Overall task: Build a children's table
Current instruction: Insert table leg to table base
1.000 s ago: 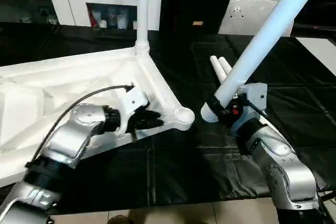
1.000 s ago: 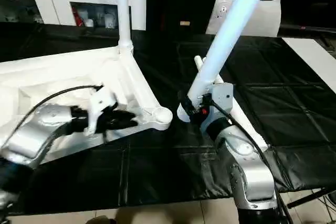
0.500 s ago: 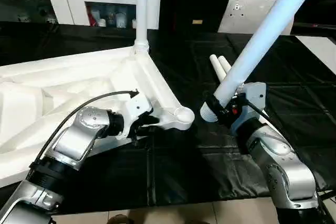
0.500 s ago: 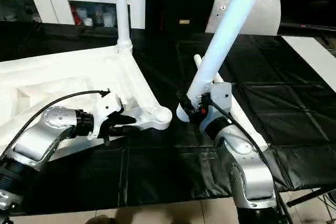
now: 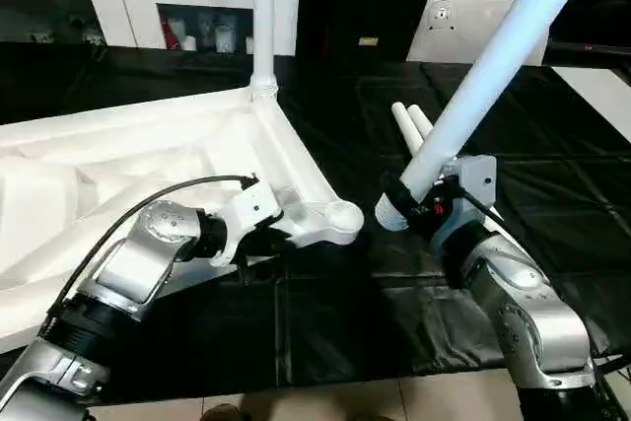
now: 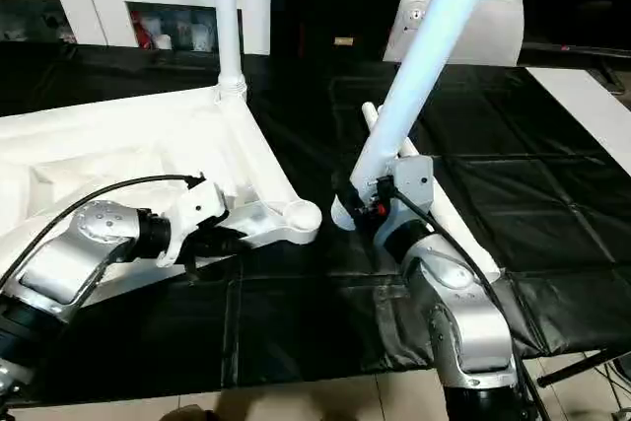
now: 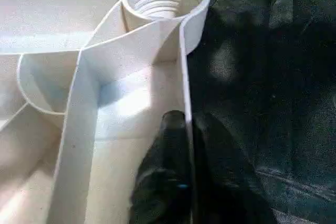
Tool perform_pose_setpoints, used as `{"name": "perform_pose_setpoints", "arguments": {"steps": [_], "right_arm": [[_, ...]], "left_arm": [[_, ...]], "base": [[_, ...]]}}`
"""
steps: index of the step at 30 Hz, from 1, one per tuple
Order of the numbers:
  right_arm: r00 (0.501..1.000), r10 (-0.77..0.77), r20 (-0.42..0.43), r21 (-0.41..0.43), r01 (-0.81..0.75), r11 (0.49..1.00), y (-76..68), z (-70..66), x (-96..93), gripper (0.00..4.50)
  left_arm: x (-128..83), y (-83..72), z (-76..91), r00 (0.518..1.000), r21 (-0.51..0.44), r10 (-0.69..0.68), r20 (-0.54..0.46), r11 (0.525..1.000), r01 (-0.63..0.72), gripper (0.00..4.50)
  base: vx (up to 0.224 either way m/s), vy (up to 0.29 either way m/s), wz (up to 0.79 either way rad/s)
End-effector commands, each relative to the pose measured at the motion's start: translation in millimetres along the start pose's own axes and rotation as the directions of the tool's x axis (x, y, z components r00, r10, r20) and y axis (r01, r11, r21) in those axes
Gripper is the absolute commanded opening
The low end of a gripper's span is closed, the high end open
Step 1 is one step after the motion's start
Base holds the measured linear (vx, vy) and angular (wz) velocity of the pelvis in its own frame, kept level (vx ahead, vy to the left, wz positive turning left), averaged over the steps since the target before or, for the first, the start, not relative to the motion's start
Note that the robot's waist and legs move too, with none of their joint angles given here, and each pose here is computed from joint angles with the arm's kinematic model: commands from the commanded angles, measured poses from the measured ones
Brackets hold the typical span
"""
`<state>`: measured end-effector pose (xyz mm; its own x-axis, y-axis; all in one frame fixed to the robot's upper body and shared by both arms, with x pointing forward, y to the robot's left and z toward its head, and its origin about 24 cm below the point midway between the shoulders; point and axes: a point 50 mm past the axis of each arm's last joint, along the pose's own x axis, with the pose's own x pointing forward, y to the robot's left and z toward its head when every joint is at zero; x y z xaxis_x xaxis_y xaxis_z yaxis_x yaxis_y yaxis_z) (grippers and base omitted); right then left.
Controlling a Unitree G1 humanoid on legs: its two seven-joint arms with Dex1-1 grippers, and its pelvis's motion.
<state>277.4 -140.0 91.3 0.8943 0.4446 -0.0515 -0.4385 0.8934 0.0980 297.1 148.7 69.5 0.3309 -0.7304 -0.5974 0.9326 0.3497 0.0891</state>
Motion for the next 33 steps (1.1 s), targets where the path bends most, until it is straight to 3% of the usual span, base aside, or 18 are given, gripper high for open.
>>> {"name": "perform_pose_setpoints", "arguments": {"steps": [1, 8, 9, 12, 21, 33], "right_arm": [[0.999, 0.028, 0.023, -0.029, -0.027, 0.999, 1.5, 6.3, 4.2, 1.93], [0.97, 0.239, 0.037, 0.025, -0.24, 0.971, 18.2, 12.7, 14.8, 1.93], [0.936, 0.35, 0.018, 0.095, -0.351, 0.932, 22.3, 11.2, 18.7, 1.93], [0.901, 0.434, -0.019, 0.108, -0.43, 0.897, 22.2, 4.7, 22.4, 1.93], [0.848, 0.507, -0.154, 0.072, -0.502, 0.862, 14.9, -10.9, 28.5, 1.93], [0.815, 0.551, -0.178, 0.066, -0.549, 0.833, 10.5, -20.2, 32.6, 1.93]], "left_arm": [[4, -6.4, -1.5, 0.999, 0.018, -0.048, -0.02, 0.999, 0.048, 0.11], [0, -4.6, 1.5, 0.998, 0.086, -0.062, 0.013, 0.994, 0.06, 0.0], [-3, -3.9, 0.0, 0.998, 0.095, -0.067, 0.009, 0.993, 0.066, 0.0], [-6, -3.1, -3.9, 0.997, 0.113, -0.076, -0.011, 0.991, 0.077, 0.0], [-14, -1.6, -8.0, 0.995, 0.12, -0.097, 0.001, 0.988, 0.096, 0.0], [-17, -5.3, -6.7, 0.981, 0.156, -0.191, 0.019, 0.97, 0.185, 0.0]], "base": [[0.0, 0.0, 0.0], [0.0, 0.0, 0.0], [0.0, 0.0, 0.0], [0.0, 0.0, 0.0], [0.0, 0.0, 0.0], [0.0, 0.0, 0.0]]}}
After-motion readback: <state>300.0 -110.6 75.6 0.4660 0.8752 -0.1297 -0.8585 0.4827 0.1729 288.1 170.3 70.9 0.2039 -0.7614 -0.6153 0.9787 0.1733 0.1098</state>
